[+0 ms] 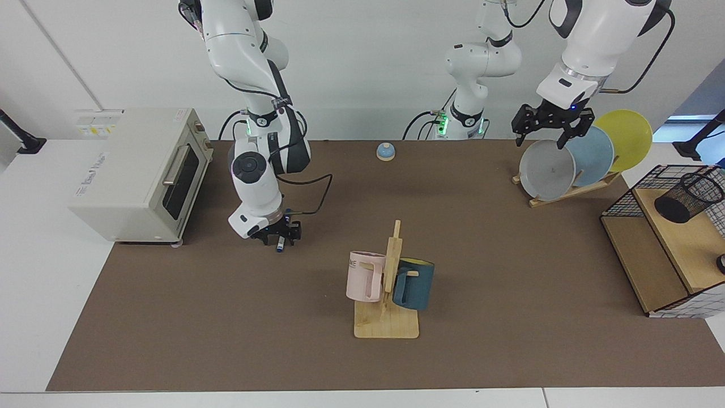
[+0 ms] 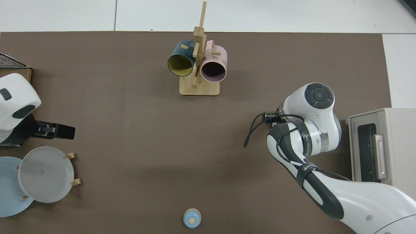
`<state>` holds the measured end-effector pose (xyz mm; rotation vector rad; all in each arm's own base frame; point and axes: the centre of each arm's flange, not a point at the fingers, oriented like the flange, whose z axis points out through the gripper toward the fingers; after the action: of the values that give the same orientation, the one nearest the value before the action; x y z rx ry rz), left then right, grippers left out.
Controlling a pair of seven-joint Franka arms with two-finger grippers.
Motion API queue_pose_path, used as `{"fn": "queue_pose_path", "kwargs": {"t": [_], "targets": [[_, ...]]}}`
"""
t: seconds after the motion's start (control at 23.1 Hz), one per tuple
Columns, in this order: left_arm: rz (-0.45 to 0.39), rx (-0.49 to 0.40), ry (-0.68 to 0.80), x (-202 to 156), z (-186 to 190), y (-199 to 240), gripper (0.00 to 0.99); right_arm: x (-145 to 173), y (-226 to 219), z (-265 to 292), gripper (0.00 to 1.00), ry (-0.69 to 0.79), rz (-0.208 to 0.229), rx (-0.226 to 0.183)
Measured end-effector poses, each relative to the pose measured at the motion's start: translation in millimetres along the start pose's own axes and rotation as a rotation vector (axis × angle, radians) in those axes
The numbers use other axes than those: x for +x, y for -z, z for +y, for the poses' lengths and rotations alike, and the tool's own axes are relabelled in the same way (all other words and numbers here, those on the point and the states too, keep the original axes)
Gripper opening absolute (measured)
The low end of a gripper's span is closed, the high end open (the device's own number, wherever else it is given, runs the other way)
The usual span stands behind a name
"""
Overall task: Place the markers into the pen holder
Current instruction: 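Lift the blue marker with the right gripper, then carry the marker toward the left gripper while the left gripper reaches in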
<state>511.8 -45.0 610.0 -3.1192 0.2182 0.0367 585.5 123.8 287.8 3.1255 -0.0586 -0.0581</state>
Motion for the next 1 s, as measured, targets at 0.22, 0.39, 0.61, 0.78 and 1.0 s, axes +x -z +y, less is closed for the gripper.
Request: {"fn": "queue_pose_path", "kwargs": {"t": [0.22, 0.39, 0.61, 0.78, 1.0], "targets": [[0.001, -0.001, 0.014, 0, -1, 0, 0.991, 0, 0, 0, 0.46, -0.001, 0.0, 0.0], [0.0, -0.006, -0.07, 0, 1, 0, 0.991, 0, 0, 0, 0.28, 0.0, 0.0, -0.001], [-0.006, -0.007, -0.224, 0, 5, -3, 0.991, 1, 2, -1, 0.17, 0.002, 0.004, 0.001], [-0.012, -0.01, -0.366, -1, 6, -5, 0.991, 5, 10, -4, 0.17, -0.042, 0.013, 0.004], [-0.02, -0.022, -0.476, -2, 16, -6, 0.991, 16, 36, -14, 0.17, -0.206, 0.019, 0.009]]}}
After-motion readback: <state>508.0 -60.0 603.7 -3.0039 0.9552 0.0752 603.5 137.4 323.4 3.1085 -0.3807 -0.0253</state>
